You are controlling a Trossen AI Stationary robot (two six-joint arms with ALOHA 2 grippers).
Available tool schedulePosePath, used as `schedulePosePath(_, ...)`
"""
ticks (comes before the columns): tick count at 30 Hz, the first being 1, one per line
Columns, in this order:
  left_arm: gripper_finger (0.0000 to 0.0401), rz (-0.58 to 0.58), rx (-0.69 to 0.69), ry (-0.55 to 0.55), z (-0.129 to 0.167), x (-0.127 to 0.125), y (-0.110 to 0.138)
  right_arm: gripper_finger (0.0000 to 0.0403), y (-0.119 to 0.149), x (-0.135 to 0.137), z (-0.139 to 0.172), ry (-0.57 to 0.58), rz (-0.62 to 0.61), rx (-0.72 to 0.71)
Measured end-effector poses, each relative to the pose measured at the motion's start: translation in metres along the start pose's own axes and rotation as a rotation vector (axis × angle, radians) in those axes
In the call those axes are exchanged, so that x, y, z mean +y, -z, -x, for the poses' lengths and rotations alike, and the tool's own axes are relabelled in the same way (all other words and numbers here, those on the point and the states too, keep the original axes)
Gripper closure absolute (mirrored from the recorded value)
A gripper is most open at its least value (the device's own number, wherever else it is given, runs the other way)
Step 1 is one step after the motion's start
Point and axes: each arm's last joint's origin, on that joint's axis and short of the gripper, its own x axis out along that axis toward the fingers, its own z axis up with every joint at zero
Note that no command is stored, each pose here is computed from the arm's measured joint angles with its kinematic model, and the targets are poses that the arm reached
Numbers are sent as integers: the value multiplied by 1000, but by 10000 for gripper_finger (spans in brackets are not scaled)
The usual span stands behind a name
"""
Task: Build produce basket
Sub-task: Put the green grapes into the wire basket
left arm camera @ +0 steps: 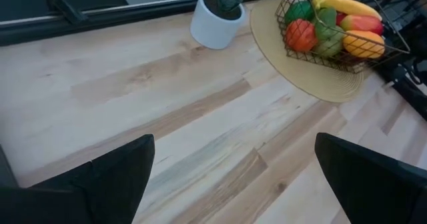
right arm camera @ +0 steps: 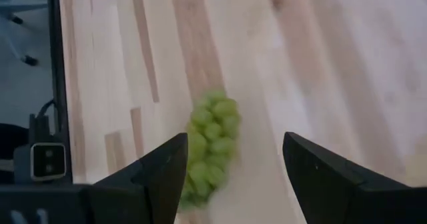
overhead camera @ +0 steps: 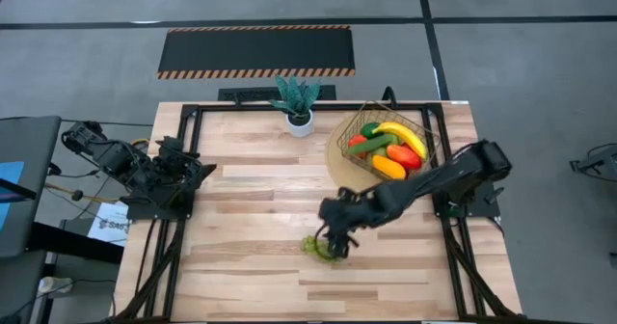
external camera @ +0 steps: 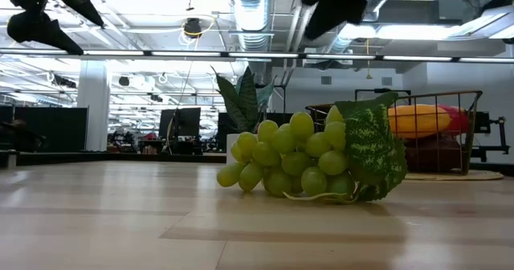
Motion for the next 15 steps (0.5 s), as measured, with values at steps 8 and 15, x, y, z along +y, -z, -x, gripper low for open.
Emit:
schedulePosePath(8, 2, 0, 13, 2, 0, 0, 0, 137, 20, 13, -76, 50, -12, 96)
schedulePosePath(15, 2, -12, 23, 4, 0, 0, 1, 137, 33, 16, -105, 76, 0, 155)
